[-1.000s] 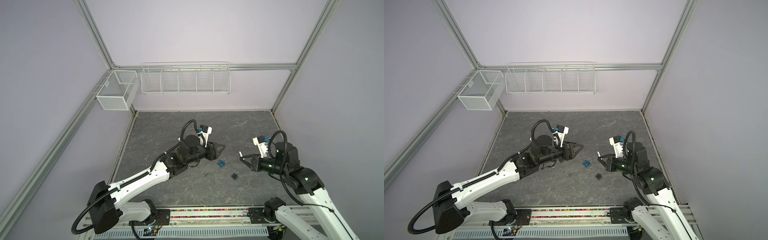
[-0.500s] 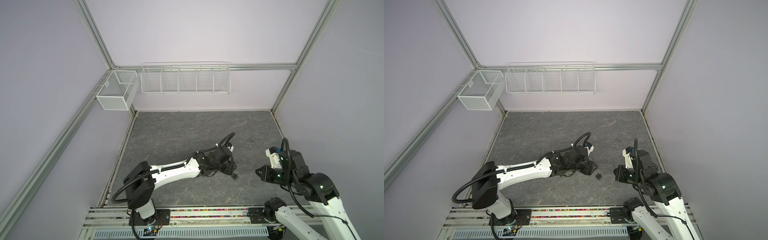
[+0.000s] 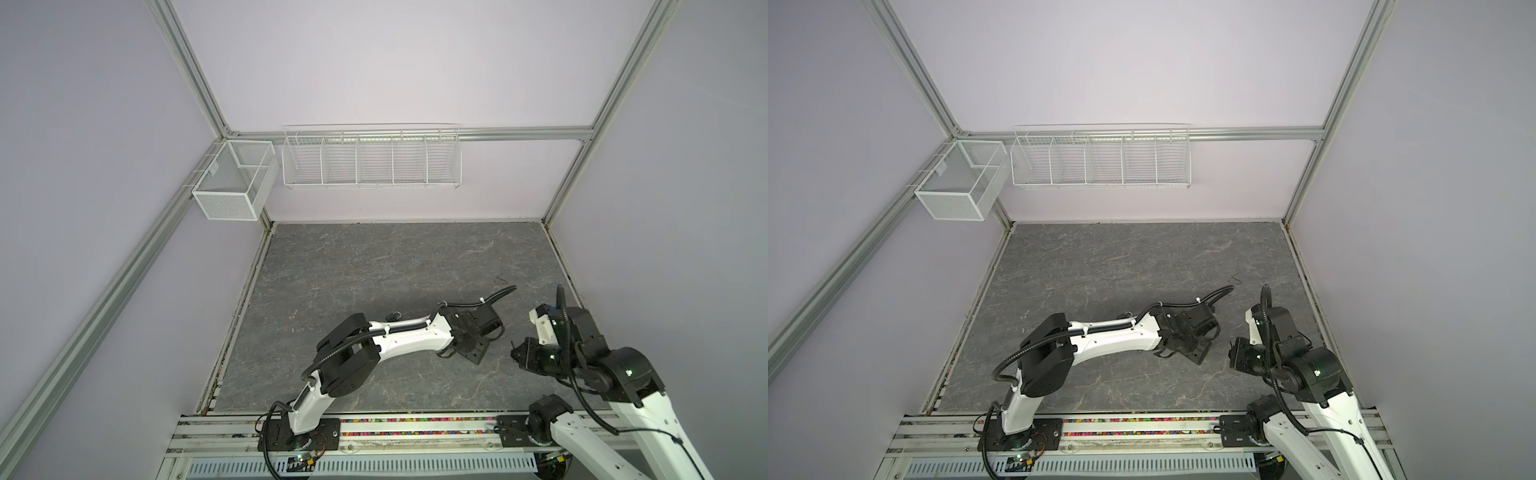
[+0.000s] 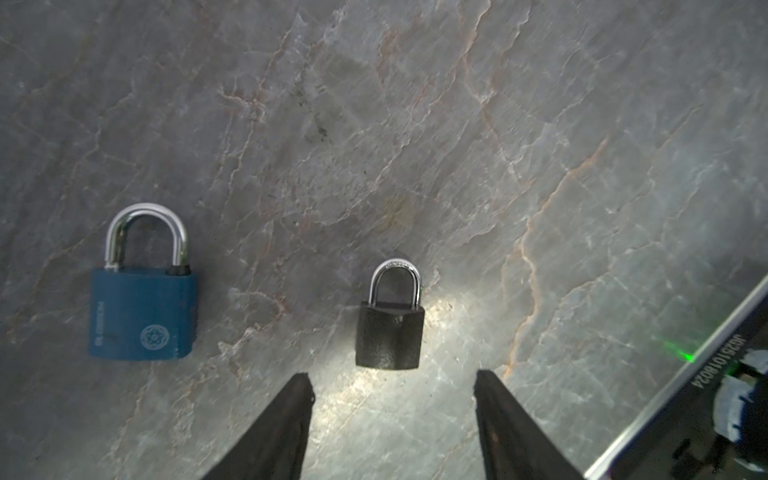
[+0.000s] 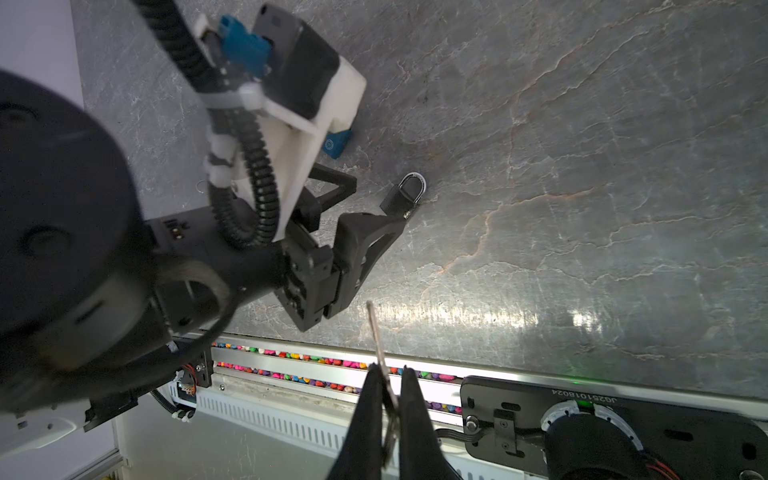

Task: Unlock with the key
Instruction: 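Lower the left gripper over the small black padlock while the right gripper holds the key, then close the left gripper on the black padlock body and lift it, then bring the black padlock with the left gripper toward the key in the right gripper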

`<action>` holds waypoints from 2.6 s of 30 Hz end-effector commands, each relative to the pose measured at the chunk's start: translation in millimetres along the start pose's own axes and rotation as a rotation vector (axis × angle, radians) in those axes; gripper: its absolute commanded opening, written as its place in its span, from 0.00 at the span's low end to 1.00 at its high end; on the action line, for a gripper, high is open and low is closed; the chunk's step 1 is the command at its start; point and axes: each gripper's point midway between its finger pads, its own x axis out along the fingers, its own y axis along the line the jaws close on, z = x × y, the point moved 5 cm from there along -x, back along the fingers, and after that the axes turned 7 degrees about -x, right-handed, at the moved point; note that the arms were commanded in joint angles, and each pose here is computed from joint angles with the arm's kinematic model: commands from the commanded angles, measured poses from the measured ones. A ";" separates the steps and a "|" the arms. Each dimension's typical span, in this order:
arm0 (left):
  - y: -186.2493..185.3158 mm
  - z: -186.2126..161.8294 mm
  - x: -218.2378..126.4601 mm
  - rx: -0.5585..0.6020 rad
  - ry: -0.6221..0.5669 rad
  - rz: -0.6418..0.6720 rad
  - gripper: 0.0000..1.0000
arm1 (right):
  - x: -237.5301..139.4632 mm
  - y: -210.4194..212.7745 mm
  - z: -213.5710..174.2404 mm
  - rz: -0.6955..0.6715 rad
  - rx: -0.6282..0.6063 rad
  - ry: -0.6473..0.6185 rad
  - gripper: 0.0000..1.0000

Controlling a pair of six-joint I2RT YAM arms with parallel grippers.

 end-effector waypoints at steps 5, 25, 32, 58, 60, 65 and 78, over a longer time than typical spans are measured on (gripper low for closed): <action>-2.5 -3.5 16.9 0.063 0.070 0.089 0.62 | -4.4 0.4 0.5 0.016 -0.003 -0.036 0.07; -2.3 -8.2 46.1 0.065 0.127 0.156 0.47 | -5.8 2.9 -2.5 0.050 -0.030 -0.042 0.07; -1.3 -11.2 48.4 0.056 0.136 0.170 0.44 | -5.6 2.6 -3.8 0.055 -0.036 -0.046 0.07; 8.7 33.5 -32.0 -0.286 -0.101 0.143 0.20 | -31.6 17.7 0.4 0.138 -0.141 -0.101 0.07; 16.4 40.9 -52.4 -0.361 -0.154 0.113 0.18 | -32.7 21.8 1.2 0.165 -0.157 -0.099 0.07; 42.7 51.0 -95.7 -0.557 -0.279 0.006 0.13 | -30.0 37.0 10.1 0.247 -0.195 -0.089 0.07; 97.6 41.2 -184.6 -0.942 -0.670 -0.257 0.00 | 15.9 88.5 41.0 0.395 -0.310 -0.111 0.07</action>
